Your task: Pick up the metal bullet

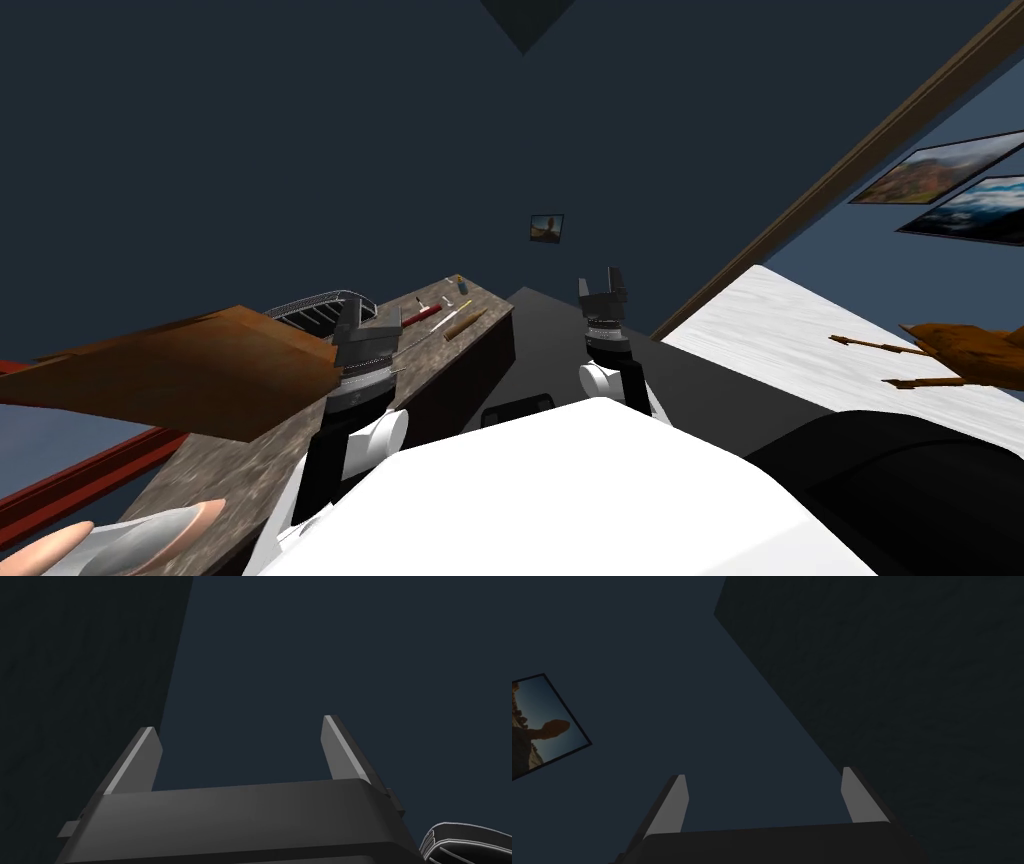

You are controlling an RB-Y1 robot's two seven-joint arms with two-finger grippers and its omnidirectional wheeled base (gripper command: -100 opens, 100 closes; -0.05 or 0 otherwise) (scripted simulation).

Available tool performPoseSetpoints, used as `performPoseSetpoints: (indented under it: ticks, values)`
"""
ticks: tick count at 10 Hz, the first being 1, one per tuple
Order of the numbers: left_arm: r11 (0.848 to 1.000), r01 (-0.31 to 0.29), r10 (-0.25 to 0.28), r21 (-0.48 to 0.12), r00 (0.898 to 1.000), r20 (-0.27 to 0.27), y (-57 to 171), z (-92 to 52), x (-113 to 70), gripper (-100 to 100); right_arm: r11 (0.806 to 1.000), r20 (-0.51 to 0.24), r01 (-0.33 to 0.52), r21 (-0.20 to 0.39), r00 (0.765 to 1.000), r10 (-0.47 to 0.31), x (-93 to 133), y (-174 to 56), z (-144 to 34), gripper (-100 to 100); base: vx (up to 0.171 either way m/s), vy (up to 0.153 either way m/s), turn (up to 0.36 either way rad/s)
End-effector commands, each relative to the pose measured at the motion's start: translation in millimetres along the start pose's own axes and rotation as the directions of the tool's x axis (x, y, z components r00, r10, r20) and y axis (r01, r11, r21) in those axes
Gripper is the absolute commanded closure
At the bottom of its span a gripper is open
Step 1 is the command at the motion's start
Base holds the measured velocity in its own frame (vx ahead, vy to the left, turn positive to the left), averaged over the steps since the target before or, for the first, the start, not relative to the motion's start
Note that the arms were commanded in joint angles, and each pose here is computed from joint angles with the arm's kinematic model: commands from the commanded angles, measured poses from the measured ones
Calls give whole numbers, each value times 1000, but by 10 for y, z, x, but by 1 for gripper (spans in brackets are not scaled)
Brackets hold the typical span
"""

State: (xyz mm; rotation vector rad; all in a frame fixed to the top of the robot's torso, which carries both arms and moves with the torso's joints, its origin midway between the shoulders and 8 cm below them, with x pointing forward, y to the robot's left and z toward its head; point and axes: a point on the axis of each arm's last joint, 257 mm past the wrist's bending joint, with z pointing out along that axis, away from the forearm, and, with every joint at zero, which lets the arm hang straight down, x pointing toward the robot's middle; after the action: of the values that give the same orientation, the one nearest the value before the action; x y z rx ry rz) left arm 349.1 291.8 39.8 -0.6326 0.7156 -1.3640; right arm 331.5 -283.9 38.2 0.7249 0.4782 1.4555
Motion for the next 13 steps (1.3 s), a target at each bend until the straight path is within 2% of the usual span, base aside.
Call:
performPoseSetpoints:
  ticks: [1, 4, 5, 6, 7, 8, 9, 10, 13]
  values:
    - [999, -8, 8, -49, 1000, 3, 125, 13, -113, -100, 1000, 0, 0, 0, 1000, 0, 0, 0, 0, 0, 12, -104, -51]
    - [993, -18, 19, -113, 1000, 10, 268, 48, -304, -100, 1000, 0, 0, 0, 1000, 0, 0, 0, 0, 0, 13, -126, -53]
    - [991, -18, 20, -130, 1000, 12, 312, 42, -310, -100, 1000, 0, 0, 0, 1000, 0, 0, 0, 0, 0, 5, -97, -31]
    - [987, -22, 25, -160, 1000, 17, 373, 59, -412, -100, 1000, 0, 0, 0, 1000, 0, 0, 0, 0, 0, 7, -108, -53]
    - [985, -22, 25, -172, 1000, 18, 403, 54, -416, -100, 1000, 0, 0, 0, 1000, 0, 0, 0, 0, 0, 6, -95, -28]
    - [978, -25, 30, -208, 999, 24, 477, 67, -523, -100, 1000, 0, 0, 0, 1000, 0, 0, 0, 0, 0, 11, -119, -73]
    - [977, -25, 31, -214, 999, 25, 493, 63, -526, -100, 1000, 0, 0, 0, 1000, 0, 0, 0, 0, 0, 12, -96, -21]
    - [970, -27, 35, -242, 999, 30, 544, 79, -631, -100, 1000, 0, 0, 0, 1000, 0, 0, 0, 0, 0, 13, -114, -66]
    - [954, -27, 40, -300, 998, 39, 671, 70, -748, -100, 1000, 0, 0, 0, 1000, 0, 0, 0, 0, 0, 12, -104, -31]
